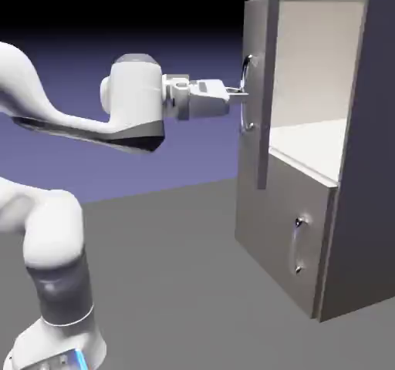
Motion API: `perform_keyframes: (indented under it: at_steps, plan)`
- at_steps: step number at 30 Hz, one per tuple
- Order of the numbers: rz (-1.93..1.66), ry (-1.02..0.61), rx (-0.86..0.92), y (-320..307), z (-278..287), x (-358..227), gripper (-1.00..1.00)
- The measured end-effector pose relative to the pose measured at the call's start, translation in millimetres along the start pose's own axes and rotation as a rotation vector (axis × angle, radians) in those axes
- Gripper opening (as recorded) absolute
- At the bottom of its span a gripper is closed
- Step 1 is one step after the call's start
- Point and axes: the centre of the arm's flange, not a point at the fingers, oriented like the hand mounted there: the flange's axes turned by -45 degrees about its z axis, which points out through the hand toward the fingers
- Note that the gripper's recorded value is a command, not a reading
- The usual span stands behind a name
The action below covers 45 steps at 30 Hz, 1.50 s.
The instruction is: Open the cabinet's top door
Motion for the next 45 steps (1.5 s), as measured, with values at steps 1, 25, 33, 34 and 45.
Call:
perform_keyframes:
  at_steps: [1, 25, 33, 34, 45]
  plan:
    - [0.0, 0.0, -0.013, -2, -5, 0, -1.0]
    - [0.001, 0.0, -0.469, -105, -148, 0, -1.0]
    - [0.001, -0.001, -0.686, -175, -196, 0, -1.0]
    - [0.001, -0.001, -0.712, -184, -201, 0, -1.0]
    - [0.001, -0.001, -0.961, -275, -234, 0, -1.0]
